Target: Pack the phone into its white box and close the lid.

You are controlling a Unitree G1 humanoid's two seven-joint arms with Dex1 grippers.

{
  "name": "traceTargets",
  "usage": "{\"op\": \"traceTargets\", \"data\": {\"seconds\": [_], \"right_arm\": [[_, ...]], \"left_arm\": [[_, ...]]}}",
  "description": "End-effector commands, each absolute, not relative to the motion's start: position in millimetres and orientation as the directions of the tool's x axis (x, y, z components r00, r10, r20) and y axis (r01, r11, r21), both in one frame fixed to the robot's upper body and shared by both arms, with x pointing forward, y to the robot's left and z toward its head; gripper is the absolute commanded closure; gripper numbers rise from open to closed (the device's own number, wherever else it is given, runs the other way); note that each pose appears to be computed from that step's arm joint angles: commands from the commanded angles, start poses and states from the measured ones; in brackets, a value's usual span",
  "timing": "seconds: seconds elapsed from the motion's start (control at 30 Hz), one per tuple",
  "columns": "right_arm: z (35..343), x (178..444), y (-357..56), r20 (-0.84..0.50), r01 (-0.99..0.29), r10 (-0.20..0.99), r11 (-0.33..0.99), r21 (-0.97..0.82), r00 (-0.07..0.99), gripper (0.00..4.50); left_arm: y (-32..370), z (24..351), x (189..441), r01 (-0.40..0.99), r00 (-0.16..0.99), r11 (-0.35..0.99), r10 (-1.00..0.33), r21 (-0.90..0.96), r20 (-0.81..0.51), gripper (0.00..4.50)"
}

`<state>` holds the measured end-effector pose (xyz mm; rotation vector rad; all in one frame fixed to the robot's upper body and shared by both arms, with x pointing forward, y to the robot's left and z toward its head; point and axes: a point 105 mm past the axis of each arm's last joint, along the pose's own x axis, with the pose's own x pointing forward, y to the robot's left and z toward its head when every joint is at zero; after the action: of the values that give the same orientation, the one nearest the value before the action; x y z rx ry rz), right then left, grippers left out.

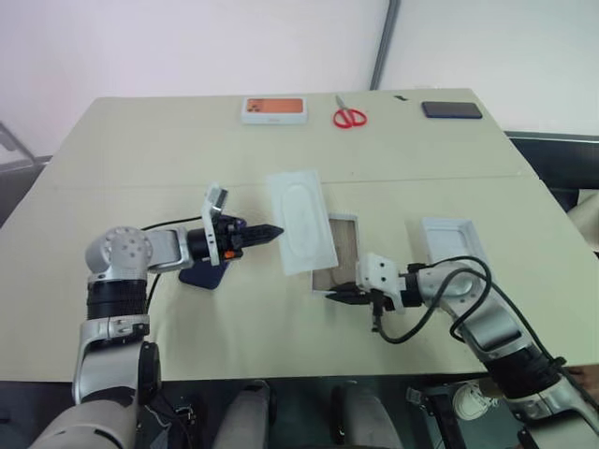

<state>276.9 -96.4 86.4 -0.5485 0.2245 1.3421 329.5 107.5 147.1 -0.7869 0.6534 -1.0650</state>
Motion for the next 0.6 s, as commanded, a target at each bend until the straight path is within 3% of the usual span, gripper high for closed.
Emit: {"op": "traceTargets", "data": {"seconds": [0.03, 0.1, 0.27, 0.4, 0.6], "right_arm": [[100.5, 271.2, -86.8, -0.418, -0.960, 0.887, 0.089, -0.267, 0.198, 4.19], [103.1, 271.2, -88.7, -0.416, -0.957, 0.887, 0.089, -0.276, 0.202, 3.58], [114.2, 267.1, -102.9, -0.416, -0.957, 0.883, 0.110, -0.267, 0.217, 0.97], [123.5, 265.6, -131.8, -0.416, -0.951, 0.870, 0.162, -0.264, 0.263, 0.97], [137.6, 280.3, -174.3, -0.396, -0.890, 0.814, 0.295, -0.346, 0.424, 0.97]], "left_arm": [[101.3, 151.9, 328.6, 0.533, 0.338, 0.266, -0.937, -0.803, -0.087, 4.50], [97.5, 149.2, 328.1, 0.533, 0.329, 0.268, -0.939, -0.802, -0.095, 4.50], [90.5, 147.1, 329.6, 0.540, 0.310, 0.264, -0.945, -0.799, -0.103, 4.50], [83.5, 144.9, 327.5, 0.543, 0.281, 0.249, -0.954, -0.802, -0.107, 4.50], [72.1, 141.9, 328.7, 0.554, 0.250, 0.229, -0.963, -0.801, -0.103, 4.50]]}}
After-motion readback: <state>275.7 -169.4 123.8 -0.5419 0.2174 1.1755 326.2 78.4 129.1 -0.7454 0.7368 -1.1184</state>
